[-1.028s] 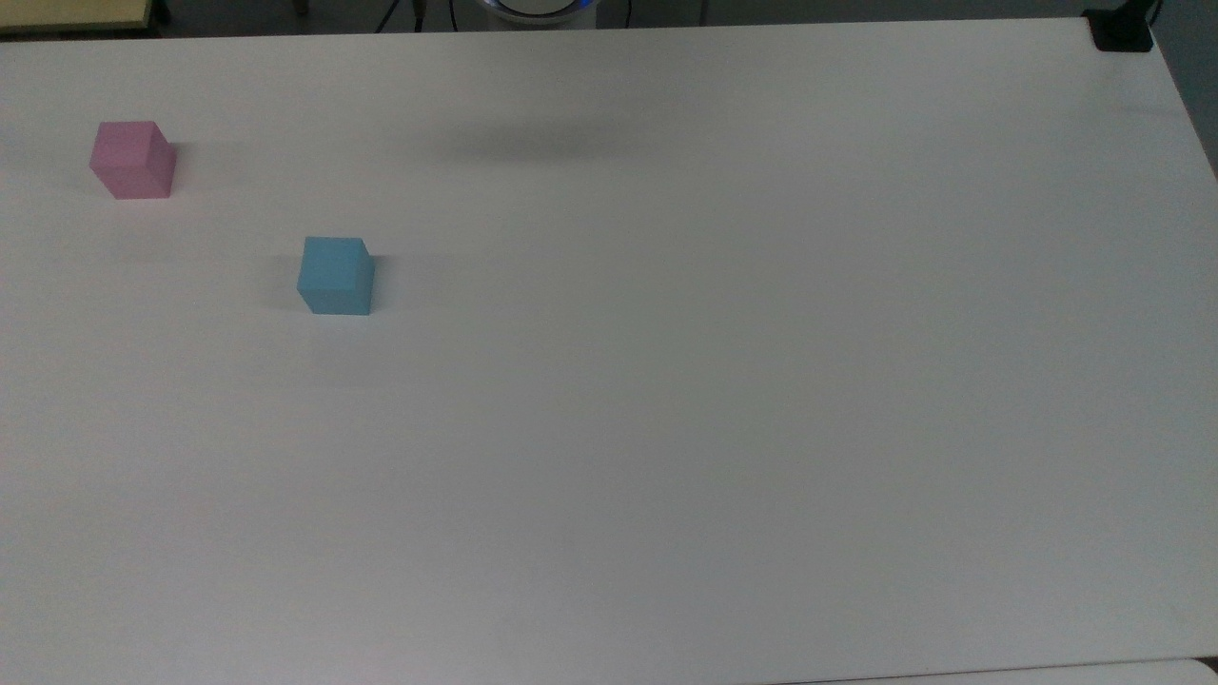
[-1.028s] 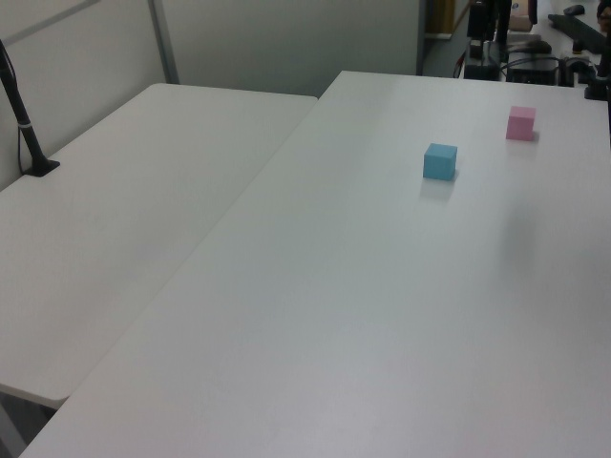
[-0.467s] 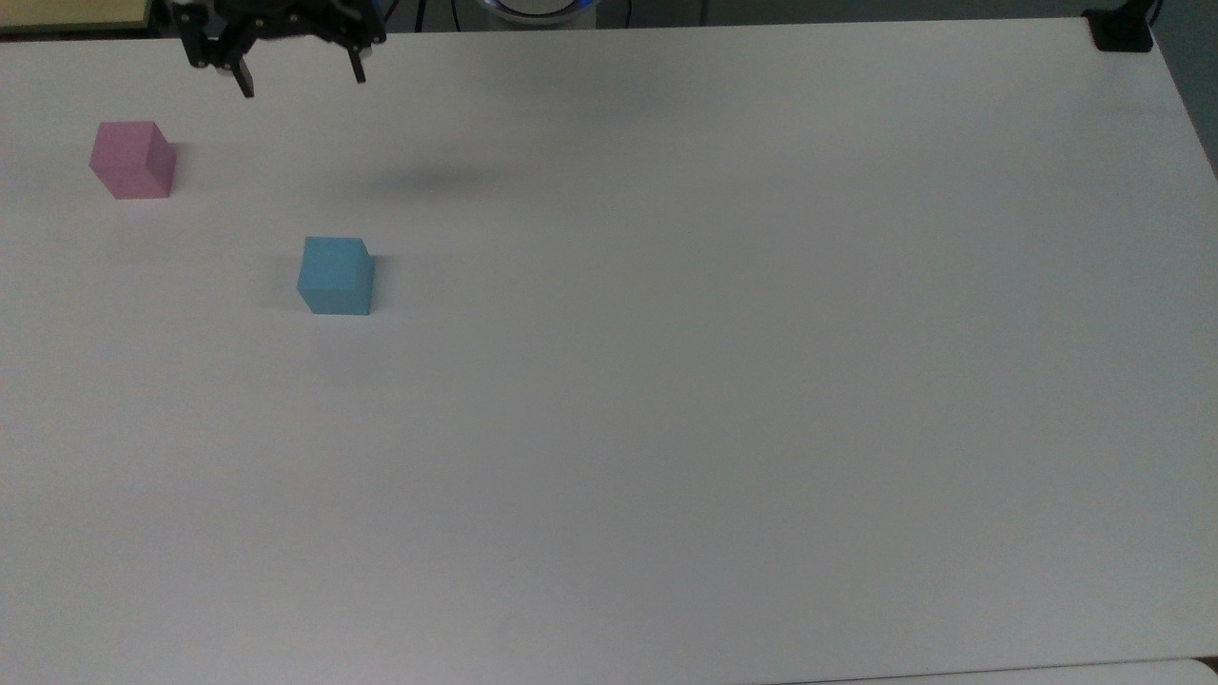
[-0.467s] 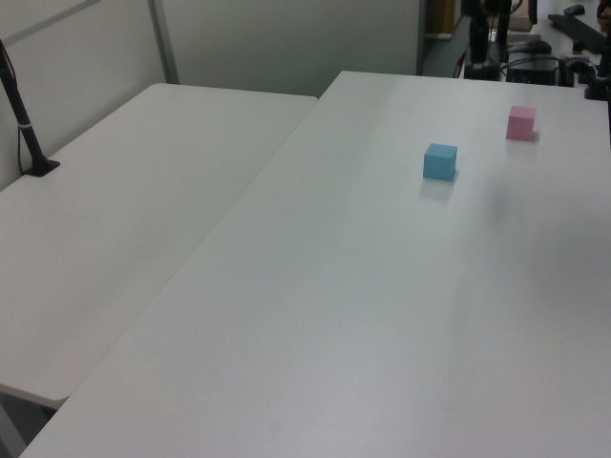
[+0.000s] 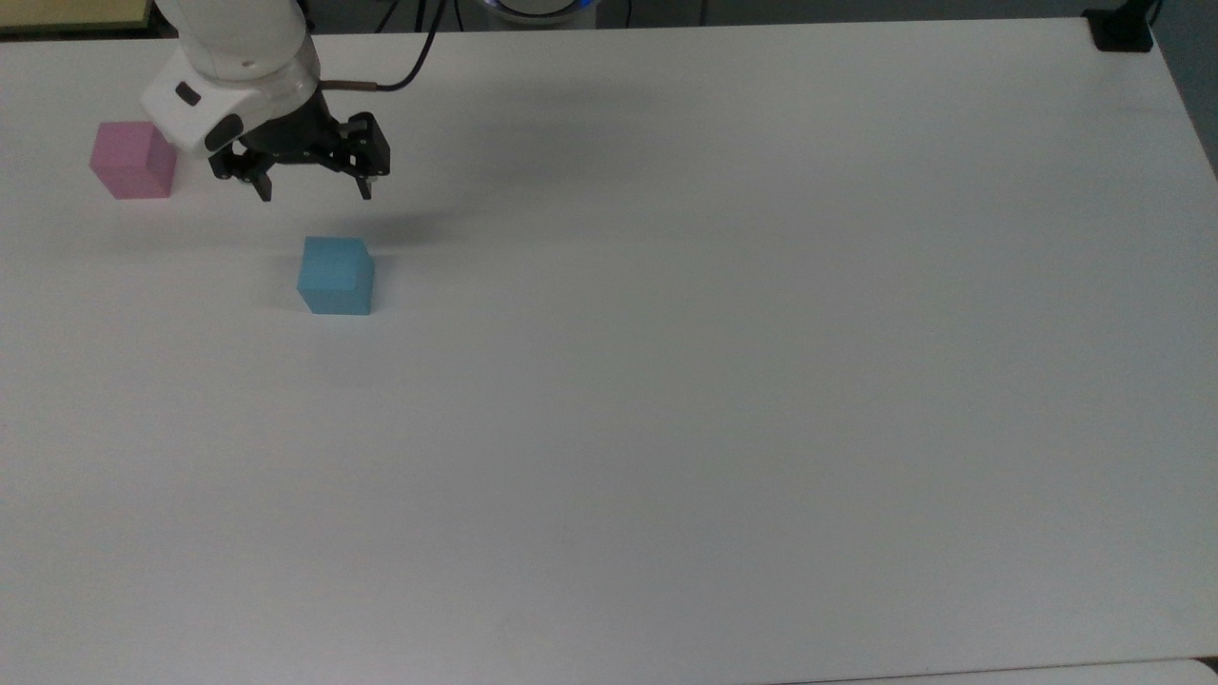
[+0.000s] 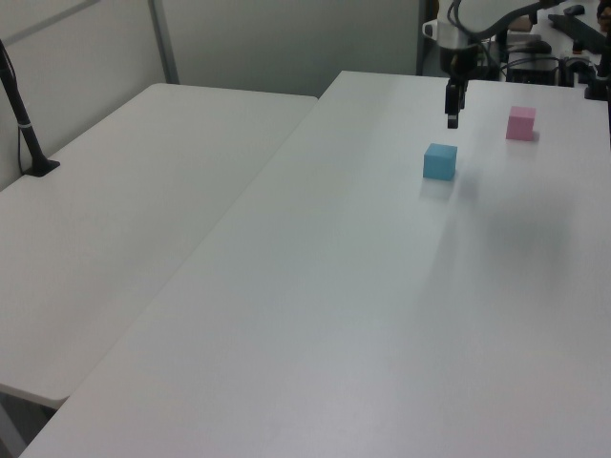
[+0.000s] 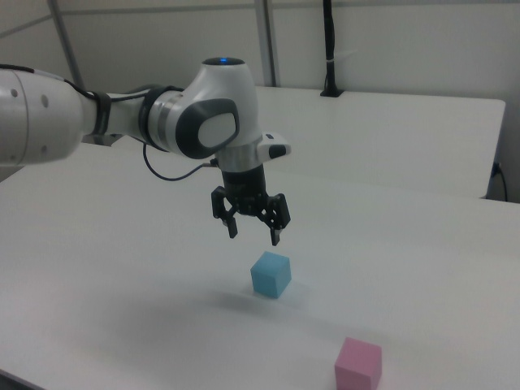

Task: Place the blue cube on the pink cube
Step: 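Move the open gripper over the light-blue cube and lower it, then close the gripper on the light-blue cube and lift it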

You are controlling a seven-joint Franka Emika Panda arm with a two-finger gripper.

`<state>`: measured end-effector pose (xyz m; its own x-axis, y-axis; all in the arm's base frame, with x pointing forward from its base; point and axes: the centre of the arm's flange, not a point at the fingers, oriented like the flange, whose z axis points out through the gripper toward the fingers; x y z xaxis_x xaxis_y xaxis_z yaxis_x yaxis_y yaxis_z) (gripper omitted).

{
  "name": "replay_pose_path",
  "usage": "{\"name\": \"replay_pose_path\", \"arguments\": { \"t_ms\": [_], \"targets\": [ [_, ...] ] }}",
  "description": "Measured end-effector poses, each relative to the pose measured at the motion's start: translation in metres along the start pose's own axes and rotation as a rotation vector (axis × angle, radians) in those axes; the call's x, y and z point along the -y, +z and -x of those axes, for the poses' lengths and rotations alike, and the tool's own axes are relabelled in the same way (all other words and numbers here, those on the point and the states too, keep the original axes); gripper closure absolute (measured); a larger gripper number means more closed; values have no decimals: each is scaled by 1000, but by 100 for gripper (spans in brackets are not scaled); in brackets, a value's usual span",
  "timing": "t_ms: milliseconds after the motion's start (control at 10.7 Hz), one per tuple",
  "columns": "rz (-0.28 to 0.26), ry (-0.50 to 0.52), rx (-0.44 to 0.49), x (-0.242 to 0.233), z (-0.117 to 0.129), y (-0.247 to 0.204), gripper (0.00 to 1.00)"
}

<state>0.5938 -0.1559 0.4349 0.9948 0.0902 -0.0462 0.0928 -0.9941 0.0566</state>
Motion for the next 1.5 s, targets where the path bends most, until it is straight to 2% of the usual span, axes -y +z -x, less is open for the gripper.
{"name": "replay_pose_path", "arguments": {
  "t_ms": [654,935,1215,1309,1495],
  "targets": [
    [10,-4,13,-3,-25,75,3],
    [10,-9,21,-2,-30,97,0],
    [9,-8,26,-2,-30,99,19],
    [7,-2,30,-3,-28,96,39],
    [-3,39,51,-21,-15,75,43]
  ]
}}
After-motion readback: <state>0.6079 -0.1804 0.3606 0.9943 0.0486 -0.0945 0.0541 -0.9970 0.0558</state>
